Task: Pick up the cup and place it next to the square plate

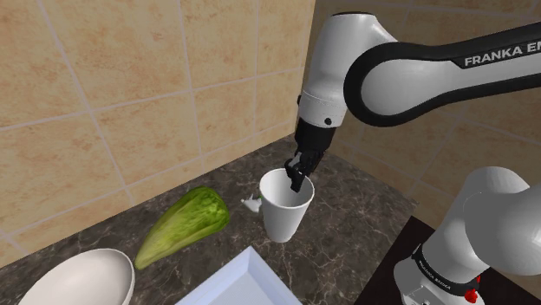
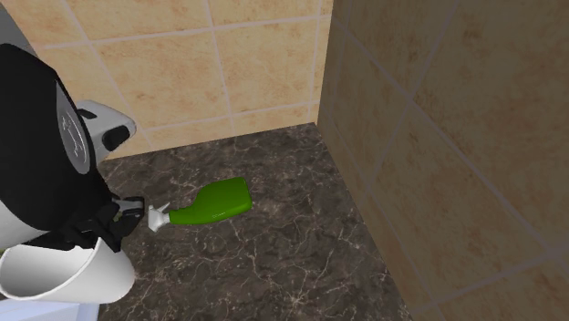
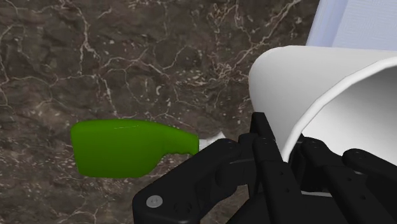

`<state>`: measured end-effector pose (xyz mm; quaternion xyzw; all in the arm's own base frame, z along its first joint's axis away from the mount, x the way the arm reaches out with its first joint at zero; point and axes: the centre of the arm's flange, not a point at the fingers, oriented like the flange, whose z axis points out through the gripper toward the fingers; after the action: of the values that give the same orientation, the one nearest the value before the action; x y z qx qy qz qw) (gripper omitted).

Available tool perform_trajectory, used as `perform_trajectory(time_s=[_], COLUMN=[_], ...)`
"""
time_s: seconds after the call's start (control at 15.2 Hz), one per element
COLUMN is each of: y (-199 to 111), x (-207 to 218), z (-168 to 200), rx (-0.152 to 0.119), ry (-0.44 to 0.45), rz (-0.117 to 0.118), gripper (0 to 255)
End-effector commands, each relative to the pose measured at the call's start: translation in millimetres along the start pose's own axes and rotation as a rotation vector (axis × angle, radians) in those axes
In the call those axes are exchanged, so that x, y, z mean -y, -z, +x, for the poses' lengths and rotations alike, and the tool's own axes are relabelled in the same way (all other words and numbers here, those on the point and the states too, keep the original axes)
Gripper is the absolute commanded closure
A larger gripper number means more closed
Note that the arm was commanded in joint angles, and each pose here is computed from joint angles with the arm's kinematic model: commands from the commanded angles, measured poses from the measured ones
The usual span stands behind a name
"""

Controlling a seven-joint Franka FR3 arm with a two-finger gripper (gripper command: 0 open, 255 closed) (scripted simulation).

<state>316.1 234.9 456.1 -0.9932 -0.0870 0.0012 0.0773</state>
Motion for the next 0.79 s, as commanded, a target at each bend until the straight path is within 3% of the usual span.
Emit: perform_trajectory(time_s=[0.0, 0.73], y=[-10, -70], x=[-2, -11], z=[0, -1], rx=[-0.001, -0.001], ry=[0.000, 0.000], rz=[0.000, 0.000], gripper=[255, 255])
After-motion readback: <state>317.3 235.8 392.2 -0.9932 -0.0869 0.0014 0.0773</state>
